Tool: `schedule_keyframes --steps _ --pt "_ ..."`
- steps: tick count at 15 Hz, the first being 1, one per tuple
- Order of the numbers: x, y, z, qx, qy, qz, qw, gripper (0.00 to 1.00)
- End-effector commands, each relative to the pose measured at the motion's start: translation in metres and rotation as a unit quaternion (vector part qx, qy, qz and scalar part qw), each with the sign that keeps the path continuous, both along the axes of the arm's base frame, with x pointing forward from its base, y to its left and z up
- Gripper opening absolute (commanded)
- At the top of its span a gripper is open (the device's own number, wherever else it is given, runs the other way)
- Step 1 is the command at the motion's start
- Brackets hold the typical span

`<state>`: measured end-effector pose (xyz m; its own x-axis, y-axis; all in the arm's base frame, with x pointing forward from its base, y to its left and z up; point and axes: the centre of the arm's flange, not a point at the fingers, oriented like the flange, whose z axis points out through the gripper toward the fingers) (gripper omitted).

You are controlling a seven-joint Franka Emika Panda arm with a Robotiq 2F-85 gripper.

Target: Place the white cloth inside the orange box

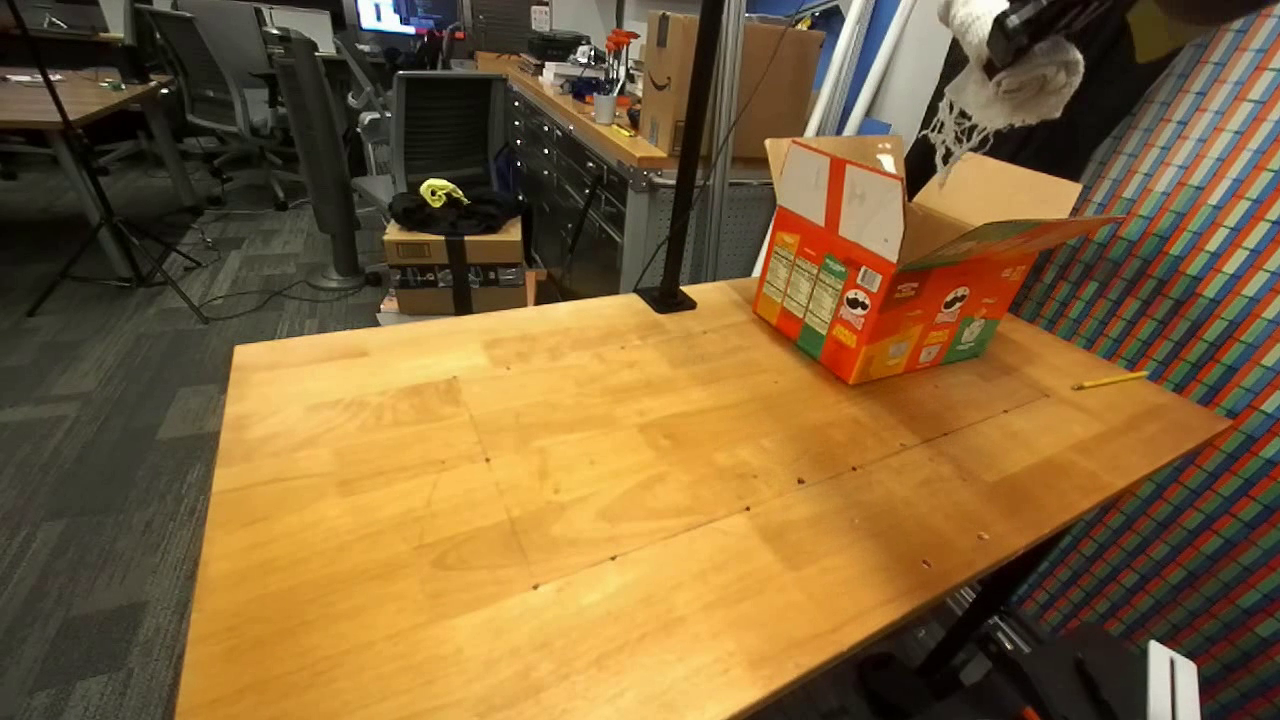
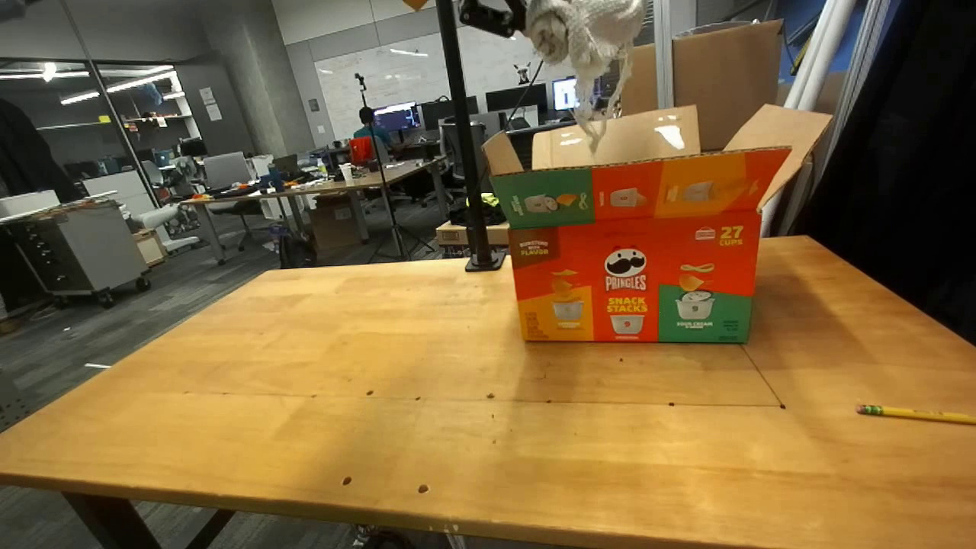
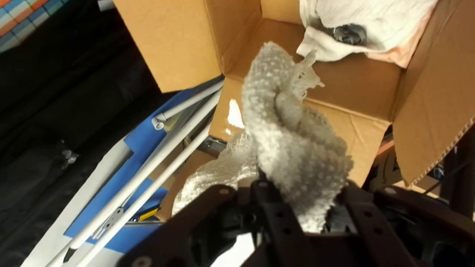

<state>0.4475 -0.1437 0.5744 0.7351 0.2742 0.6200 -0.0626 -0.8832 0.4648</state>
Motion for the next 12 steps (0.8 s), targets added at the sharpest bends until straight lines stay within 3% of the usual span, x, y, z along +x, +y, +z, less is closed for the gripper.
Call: schedule_keyframes --steps 1,5,6,12 --pt "-0.007 -0.017 -0.034 0.01 0.004 -0.01 0.9999 0.07" --pt "-0.005 -0.021 -0.069 0.03 0.031 -0.009 0.999 0.09" --pt "-0.007 -0.02 -0.063 0.028 0.043 -0.014 0.9986 0.2" --pt "-0.004 -0.02 -0.076 0.032 0.051 -0.012 0.9981 0.2"
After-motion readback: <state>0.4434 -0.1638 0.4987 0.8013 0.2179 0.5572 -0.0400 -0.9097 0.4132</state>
